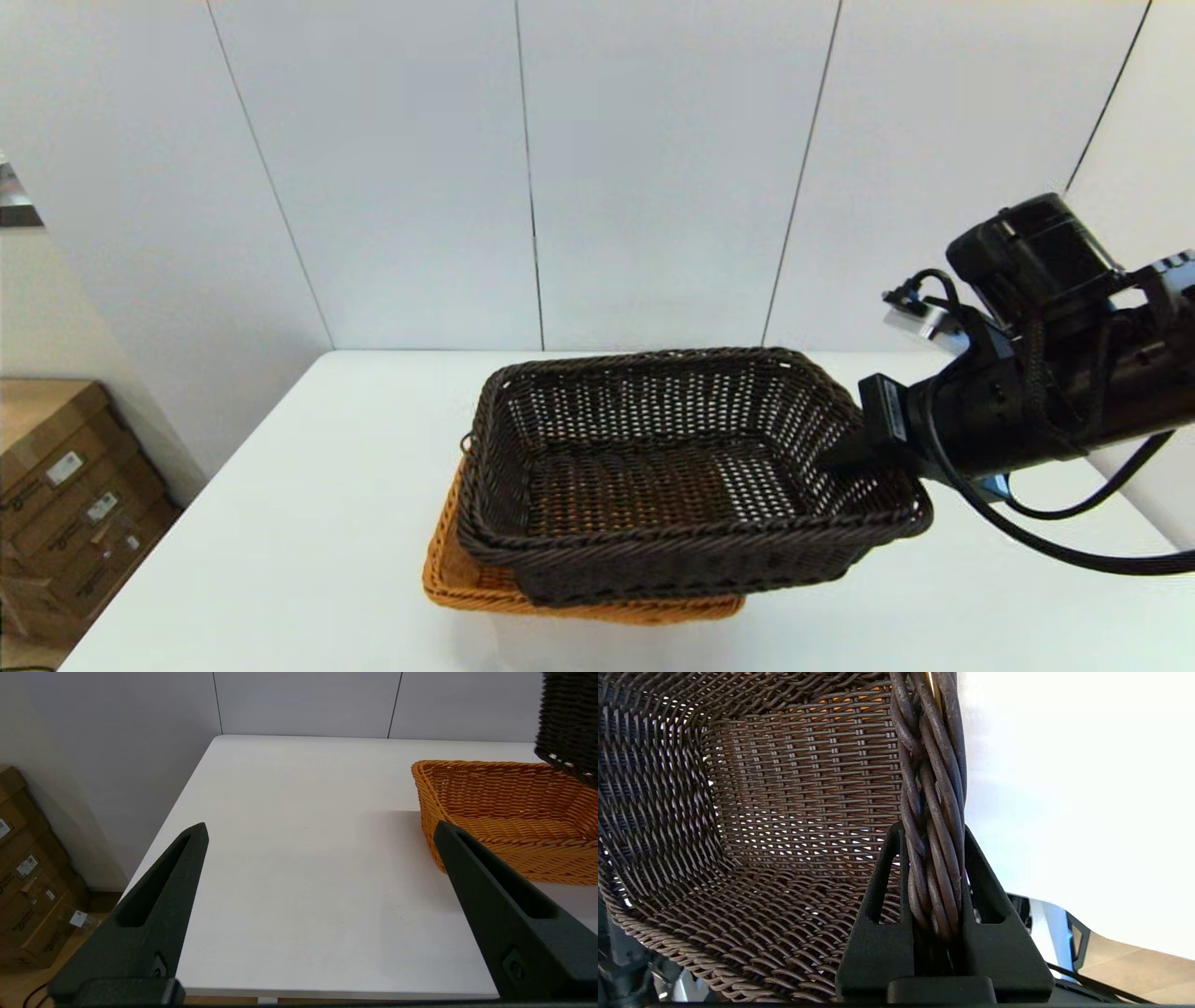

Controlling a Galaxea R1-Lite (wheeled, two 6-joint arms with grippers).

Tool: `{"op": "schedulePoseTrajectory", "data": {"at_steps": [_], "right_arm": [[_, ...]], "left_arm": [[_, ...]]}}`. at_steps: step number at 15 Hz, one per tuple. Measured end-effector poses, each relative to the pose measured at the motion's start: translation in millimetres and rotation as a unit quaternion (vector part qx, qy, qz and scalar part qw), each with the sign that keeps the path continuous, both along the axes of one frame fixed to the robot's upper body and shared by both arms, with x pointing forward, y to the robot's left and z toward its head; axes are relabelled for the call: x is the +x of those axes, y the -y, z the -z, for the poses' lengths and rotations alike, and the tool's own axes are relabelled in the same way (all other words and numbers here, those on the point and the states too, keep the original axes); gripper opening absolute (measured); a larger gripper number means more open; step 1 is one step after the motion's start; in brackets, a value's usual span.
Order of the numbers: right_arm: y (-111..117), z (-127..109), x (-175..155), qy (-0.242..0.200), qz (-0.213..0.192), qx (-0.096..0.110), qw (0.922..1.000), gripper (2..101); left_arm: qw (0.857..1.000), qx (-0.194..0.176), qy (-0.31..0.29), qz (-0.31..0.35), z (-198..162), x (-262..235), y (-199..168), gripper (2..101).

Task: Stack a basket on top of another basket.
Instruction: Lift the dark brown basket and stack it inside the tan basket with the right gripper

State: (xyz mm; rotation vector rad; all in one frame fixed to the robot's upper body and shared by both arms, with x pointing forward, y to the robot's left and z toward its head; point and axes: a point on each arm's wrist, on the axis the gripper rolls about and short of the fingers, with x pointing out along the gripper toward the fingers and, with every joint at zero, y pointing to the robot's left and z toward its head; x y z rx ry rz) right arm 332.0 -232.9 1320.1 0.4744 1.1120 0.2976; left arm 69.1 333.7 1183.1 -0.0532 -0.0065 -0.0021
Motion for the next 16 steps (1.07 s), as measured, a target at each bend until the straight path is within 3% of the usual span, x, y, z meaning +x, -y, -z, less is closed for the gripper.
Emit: {"op": "schedulePoseTrajectory", "data": {"at_steps": [7,16], "right_arm": [[-31,10,22,-0.012,-0.025,-0.001,0.9996,16.0],[-72,19,49,-0.005,-0.001,-0.016,0.9999,16.0]], "left_arm": [[1.0,0.0,0.0,0.0,0,0,0,97.8],[1.0,0.0,0.0,0.0,0,0,0,97.8]]}}
